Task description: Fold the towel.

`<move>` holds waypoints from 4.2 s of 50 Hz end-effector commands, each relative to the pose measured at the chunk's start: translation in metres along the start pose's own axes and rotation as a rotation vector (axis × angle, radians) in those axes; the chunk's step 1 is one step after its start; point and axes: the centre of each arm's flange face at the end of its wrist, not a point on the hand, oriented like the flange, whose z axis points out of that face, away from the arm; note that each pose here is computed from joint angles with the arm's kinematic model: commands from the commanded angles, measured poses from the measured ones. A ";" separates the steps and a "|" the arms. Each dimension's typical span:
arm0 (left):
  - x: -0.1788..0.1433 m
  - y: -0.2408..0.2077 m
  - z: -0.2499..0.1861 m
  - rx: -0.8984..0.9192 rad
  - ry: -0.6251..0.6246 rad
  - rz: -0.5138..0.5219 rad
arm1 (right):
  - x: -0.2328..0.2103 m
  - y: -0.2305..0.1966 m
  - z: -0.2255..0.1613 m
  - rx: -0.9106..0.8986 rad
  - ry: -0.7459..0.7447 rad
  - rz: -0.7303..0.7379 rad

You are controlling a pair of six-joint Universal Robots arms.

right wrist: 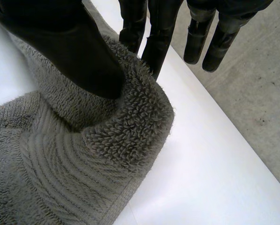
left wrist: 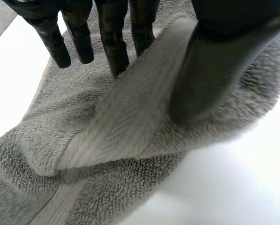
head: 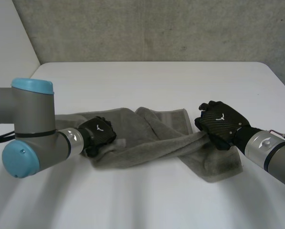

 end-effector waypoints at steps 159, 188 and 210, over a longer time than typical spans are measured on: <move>-0.035 0.026 -0.084 0.004 -0.286 -0.237 | -0.020 0.024 -0.023 -0.206 -0.117 0.329; -0.071 0.044 -0.111 0.037 -0.471 -0.377 | -0.019 0.047 -0.006 -0.254 -0.032 0.487; -0.075 0.031 -0.131 0.111 -0.528 -0.423 | -0.003 0.002 -0.033 -0.240 -0.117 0.405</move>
